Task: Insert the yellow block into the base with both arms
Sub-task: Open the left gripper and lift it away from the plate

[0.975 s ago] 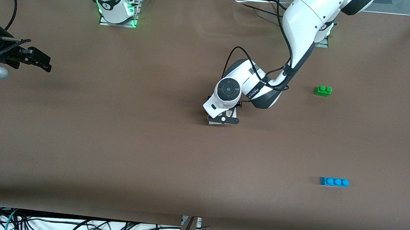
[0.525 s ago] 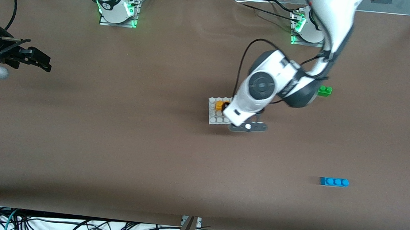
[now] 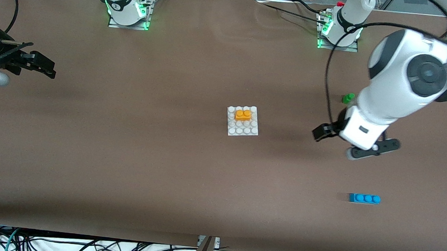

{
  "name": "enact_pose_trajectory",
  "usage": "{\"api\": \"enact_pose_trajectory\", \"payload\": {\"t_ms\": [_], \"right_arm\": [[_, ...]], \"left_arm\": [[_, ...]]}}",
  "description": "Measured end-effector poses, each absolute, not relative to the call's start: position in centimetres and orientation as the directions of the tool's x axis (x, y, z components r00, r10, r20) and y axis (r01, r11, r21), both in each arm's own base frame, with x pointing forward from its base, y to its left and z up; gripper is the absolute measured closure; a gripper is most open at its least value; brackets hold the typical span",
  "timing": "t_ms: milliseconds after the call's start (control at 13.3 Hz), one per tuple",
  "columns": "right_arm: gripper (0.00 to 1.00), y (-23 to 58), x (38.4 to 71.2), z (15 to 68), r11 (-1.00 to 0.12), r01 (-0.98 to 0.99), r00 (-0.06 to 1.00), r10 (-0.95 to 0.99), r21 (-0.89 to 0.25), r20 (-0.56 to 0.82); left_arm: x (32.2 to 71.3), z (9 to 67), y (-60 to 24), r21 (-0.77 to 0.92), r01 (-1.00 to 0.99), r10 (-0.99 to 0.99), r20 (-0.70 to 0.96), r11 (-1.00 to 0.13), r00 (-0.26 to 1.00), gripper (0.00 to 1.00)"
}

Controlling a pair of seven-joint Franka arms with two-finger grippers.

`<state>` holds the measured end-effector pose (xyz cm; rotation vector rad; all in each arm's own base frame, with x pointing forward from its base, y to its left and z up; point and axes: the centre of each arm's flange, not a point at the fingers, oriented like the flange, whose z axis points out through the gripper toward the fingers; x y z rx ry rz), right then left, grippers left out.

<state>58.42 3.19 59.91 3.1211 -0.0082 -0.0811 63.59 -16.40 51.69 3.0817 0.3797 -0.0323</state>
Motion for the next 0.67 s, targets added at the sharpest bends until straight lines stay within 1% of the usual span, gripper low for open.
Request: {"api": "enact_pose_trajectory", "payload": {"t_ms": [225, 450, 600, 675], "right_arm": [[0.01, 3.2, 58.4, 59.9, -1.0, -0.005, 0.999, -0.006, 0.019, -0.051], [0.0, 3.2, 58.4, 59.9, -1.0, -0.005, 0.999, -0.006, 0.019, -0.051], [0.0, 3.2, 58.4, 59.9, -1.0, -0.005, 0.999, -0.006, 0.019, -0.051], [0.0, 3.2, 58.4, 59.9, -1.0, -0.004, 0.999, -0.005, 0.019, -0.051]], "left_arm": [[63.8, 54.6, -10.6, 0.023, 0.067, 0.066, -0.034, -0.998, 0.997, 0.0], [63.8, 55.6, -7.8, -0.006, -0.012, -0.012, -0.021, -1.0, 1.0, 0.0], [62.3, 56.2, -7.9, -0.016, -0.087, -0.087, -0.031, -0.996, 0.996, 0.0], [61.2, 56.3, -7.6, -0.017, -0.087, -0.086, -0.039, -0.996, 0.996, 0.0]]}}
